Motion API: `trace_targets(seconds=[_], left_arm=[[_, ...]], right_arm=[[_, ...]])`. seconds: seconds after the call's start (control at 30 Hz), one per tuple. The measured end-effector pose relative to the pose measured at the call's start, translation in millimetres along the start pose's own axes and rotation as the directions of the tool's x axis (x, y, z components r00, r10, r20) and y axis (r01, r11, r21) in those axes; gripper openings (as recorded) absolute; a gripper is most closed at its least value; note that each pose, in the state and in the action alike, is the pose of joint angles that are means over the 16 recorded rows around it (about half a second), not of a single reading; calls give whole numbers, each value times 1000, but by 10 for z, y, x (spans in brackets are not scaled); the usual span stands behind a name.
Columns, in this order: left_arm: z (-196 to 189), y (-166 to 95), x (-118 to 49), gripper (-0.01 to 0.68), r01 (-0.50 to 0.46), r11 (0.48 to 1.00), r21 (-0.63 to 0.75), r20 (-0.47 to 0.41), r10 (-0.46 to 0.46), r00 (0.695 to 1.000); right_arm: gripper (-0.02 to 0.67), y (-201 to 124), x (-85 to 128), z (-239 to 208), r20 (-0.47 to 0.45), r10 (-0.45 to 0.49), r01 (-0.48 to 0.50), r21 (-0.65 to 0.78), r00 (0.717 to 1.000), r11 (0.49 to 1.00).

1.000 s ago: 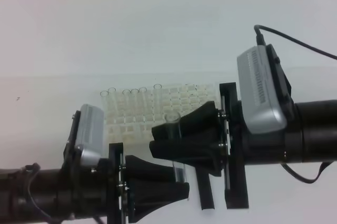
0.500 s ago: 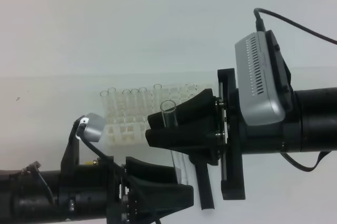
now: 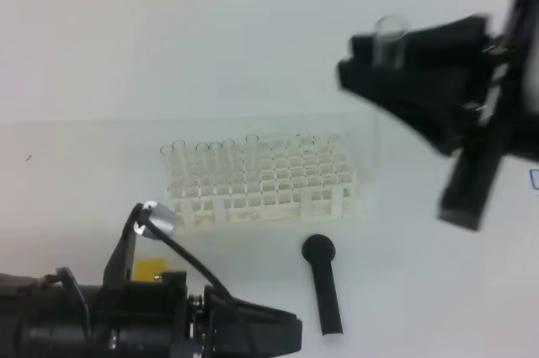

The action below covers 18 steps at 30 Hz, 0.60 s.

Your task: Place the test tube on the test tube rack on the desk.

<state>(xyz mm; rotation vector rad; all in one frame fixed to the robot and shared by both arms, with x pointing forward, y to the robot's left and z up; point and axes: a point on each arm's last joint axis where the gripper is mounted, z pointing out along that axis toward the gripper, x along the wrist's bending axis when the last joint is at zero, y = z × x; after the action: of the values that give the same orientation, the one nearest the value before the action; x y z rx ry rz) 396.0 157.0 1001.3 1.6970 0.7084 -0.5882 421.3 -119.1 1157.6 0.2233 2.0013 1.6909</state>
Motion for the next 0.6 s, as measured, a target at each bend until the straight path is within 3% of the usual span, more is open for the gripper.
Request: trace_targets(seconds=[0.2, 0.37, 0.5, 0.6], left_arm=[[-93, 32, -339, 83, -104, 994, -41, -4, 104, 995], [-251, 11, -694, 11, -238, 966, -99, -116, 226, 967], [-423, -46, -896, 1, -360, 925, -126, -279, 315, 907], [-563, -80, -948, 0, -460, 880, -115, -434, 372, 821]], right_arm=[[119, 199, 39, -385, 111, -42, 46, -39, 993, 998], [119, 169, 116, -552, 125, -42, 46, -30, 991, 999], [119, 71, 164, -590, 119, -31, 31, 0, 992, 1000], [119, -1, 189, -594, 113, -21, 19, 20, 993, 1000]])
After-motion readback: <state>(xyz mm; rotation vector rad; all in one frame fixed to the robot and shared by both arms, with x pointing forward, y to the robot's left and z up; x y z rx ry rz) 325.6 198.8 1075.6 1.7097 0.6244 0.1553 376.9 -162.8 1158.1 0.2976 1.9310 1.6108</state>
